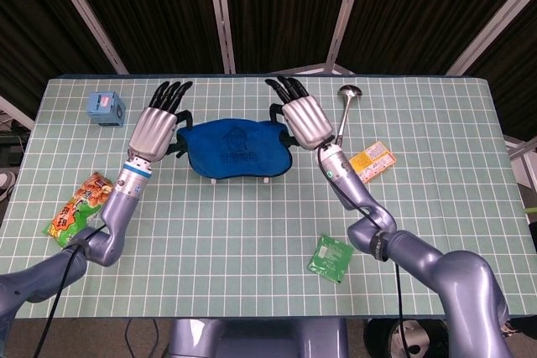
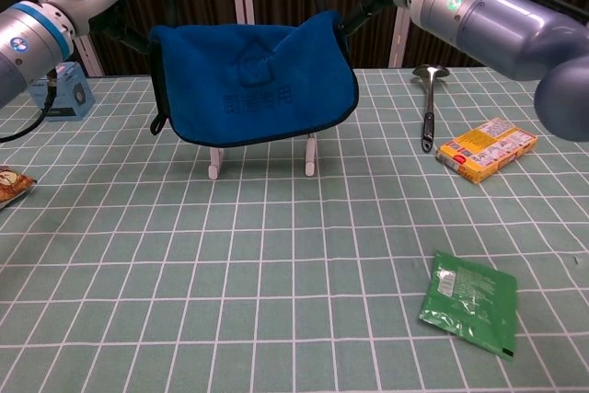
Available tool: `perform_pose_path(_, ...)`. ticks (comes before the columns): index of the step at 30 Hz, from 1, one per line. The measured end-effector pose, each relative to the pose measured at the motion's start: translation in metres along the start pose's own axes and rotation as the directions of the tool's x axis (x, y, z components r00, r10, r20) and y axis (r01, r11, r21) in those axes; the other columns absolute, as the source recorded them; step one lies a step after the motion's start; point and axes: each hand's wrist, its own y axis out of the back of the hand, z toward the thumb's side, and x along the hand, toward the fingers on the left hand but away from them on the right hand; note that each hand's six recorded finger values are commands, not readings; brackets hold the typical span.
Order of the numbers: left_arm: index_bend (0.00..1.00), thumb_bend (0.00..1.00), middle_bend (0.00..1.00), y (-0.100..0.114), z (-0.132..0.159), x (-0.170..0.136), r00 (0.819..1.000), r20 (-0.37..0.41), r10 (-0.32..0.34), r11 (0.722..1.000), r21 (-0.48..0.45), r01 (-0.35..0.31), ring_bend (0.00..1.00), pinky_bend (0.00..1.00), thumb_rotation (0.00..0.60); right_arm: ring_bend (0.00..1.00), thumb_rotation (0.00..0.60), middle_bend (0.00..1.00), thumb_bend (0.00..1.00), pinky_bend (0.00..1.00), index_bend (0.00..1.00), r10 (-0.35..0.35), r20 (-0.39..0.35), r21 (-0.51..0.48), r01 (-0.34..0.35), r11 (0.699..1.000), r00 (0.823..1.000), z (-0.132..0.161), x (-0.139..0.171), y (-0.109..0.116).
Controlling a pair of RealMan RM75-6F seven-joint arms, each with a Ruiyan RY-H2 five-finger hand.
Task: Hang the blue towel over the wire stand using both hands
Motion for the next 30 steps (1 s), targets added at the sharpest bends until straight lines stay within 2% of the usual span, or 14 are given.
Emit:
perform_pose_path(16,0.82,0.45,0.0,-0.022,-0.006,-0.008,0.999,-0.01,-0.048,0.999,-0.001,0.047,0.0,0.0,0.6,0.0,0.6,0.08,0.41,0.08,0.61,0.035,0.027,0.014,-0.035,0.999,0.999,-0.009,0.007,-0.019)
perform_pose_path(22,0.77,0.45,0.0,-0.027,-0.006,-0.009,0.998,-0.016,-0.057,0.998,-0.003,0.057,0.0,0.0,0.6,0.0,0.6,0.08,0.35,0.08,0.6,0.049,0.03,0.012,-0.05,0.999,0.998,-0.011,0.009,-0.026)
perform_pose_path(23,0.72,0.45,0.0,-0.028,-0.006,-0.009,0.998,-0.016,-0.059,0.998,-0.002,0.059,0.0,0.0,0.6,0.0,0.6,0.08,0.32,0.08,0.55,0.051,0.03,0.012,-0.052,0.999,0.998,-0.011,0.009,-0.027)
perform_pose_path(25,0.57,0.44,0.0,-0.03,-0.006,-0.009,0.998,-0.016,-0.063,0.998,-0.002,0.063,0.0,0.0,0.6,0.0,0.6,0.08,0.26,0.07,0.39,0.054,0.03,0.008,-0.054,0.998,0.998,-0.011,0.01,-0.029)
perform_pose_path(27,0.35,0.39,0.0,-0.032,-0.006,-0.009,0.997,-0.015,-0.069,0.998,-0.003,0.069,0.0,0.0,0.6,0.0,0.6,0.08,0.18,0.05,0.21,0.059,0.031,0.0,-0.059,0.998,0.998,-0.012,0.01,-0.03)
perform_pose_path(30,0.15,0.33,0.0,-0.035,-0.005,-0.009,0.996,-0.02,-0.083,0.997,-0.01,0.083,0.0,0.0,0.6,0.0,0.6,0.08,0.13,0.04,0.12,0.072,0.033,-0.011,-0.072,0.997,0.997,-0.014,0.011,-0.033)
